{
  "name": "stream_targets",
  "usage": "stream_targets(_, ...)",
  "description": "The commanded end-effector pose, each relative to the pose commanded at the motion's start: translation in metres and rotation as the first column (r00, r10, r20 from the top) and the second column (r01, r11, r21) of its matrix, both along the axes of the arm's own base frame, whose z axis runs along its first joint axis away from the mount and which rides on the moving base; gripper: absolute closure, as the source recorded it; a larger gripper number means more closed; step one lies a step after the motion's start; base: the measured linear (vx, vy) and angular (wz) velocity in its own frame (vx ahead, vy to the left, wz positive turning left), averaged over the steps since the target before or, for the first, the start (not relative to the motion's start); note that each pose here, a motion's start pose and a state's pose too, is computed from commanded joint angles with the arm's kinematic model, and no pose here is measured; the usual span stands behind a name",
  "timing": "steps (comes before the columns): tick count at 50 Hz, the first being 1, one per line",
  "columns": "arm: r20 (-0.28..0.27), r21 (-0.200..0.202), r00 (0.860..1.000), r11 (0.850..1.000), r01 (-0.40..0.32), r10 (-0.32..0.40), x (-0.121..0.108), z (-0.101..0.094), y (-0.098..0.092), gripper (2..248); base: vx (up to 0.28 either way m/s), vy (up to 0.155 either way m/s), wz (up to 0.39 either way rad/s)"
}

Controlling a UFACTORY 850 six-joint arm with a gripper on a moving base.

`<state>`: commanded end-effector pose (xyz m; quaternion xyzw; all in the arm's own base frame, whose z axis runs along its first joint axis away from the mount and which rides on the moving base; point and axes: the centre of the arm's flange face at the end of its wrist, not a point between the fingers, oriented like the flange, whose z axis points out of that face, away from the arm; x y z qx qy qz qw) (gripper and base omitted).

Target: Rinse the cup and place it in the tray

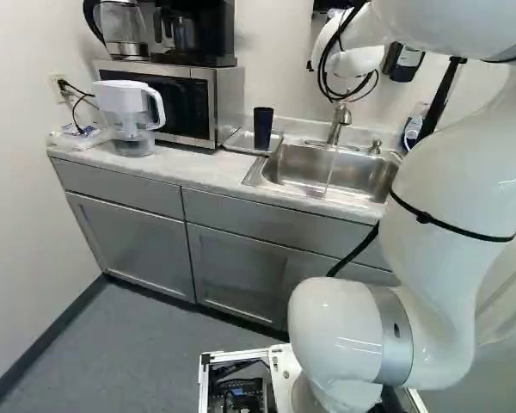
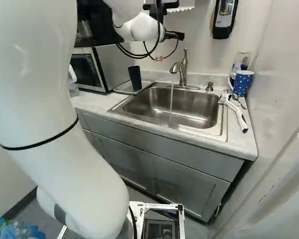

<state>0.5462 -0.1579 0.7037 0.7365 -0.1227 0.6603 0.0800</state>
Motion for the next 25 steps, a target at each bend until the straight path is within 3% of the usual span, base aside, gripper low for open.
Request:
stream_targets(9,-0.03,0.009,0.999,1.0,0.013,-0.013,0.001,-0.003,-0.008,3,0.0,0.0,0.0)
stream_targets(25,-0.029,0.008,0.999,1.0,0.024,-0.024,0.008,-0.003,-0.017,3,0.0,0.0,0.0)
